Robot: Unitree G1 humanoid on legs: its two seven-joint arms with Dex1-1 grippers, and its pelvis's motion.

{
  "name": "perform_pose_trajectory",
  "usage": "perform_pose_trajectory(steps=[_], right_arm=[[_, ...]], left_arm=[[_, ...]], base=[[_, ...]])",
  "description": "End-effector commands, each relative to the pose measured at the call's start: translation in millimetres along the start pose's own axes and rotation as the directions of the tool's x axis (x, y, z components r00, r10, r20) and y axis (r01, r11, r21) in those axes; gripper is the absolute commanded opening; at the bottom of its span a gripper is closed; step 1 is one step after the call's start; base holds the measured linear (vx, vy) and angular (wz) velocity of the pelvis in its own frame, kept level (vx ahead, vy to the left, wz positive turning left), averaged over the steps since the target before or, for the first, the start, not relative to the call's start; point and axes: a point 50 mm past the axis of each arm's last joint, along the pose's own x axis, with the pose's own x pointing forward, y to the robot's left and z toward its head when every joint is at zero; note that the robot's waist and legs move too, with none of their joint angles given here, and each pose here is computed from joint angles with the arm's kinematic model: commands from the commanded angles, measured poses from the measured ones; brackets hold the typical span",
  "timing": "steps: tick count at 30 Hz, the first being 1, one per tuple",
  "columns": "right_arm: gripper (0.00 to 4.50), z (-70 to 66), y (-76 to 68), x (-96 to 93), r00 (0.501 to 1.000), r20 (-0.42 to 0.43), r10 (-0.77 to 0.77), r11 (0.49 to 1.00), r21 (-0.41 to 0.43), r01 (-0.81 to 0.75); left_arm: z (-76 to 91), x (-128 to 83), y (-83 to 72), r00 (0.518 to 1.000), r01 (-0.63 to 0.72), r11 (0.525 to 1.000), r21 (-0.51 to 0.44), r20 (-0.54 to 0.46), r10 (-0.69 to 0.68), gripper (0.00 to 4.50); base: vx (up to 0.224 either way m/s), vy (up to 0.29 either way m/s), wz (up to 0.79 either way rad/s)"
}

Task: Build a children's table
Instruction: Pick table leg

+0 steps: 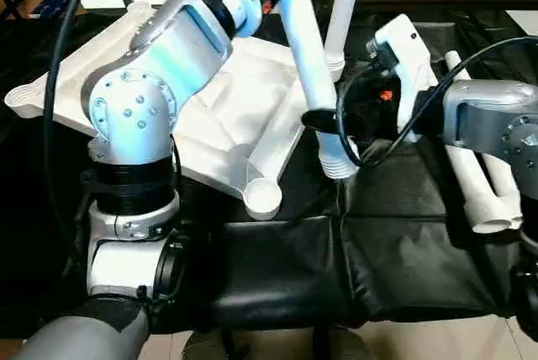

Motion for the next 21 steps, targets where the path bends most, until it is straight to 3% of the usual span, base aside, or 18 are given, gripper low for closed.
perform_pose_trajectory(steps=[1, 5, 6, 14, 21], right_arm=[[4.50, -1.5, 1.4, -1.1, 1.000, -0.022, 0.005, 1.000, -0.002, -0.005], [4.50, -2.9, 2.5, -0.5, 0.999, -0.032, 0.015, 1.000, -0.004, -0.015], [4.21, -2.9, 3.0, -0.3, 0.999, -0.033, 0.020, 1.000, -0.003, -0.020], [3.67, -5.3, 5.3, 2.0, 0.998, -0.046, 0.049, 0.999, -0.009, -0.049], [3.01, -6.6, 5.2, 2.0, 0.997, -0.052, 0.055, 0.998, -0.007, -0.056]], left_arm=[[5.4, -2.0, -4.8, 0.999, 0.028, 0.999, 0.020, 0.022, -0.029, 1.59], [5.6, -1.6, -5.8, 0.999, 0.038, 0.999, 0.018, 0.022, -0.038, 1.59], [5.5, -1.4, -6.4, 0.999, 0.042, 0.999, 0.016, 0.022, -0.043, 1.59], [2.7, -1.9, -16.0, 0.995, 0.094, 0.996, 0.000, 0.012, -0.094, 1.59], [4.3, -2.1, -11.5, 0.996, 0.084, 0.996, 0.007, 0.014, -0.084, 1.59]], base=[[0.000, 0.000, 0.00], [0.000, 0.000, 0.00], [0.000, 0.000, 0.00], [0.000, 0.000, 0.00], [0.000, 0.000, 0.00]])
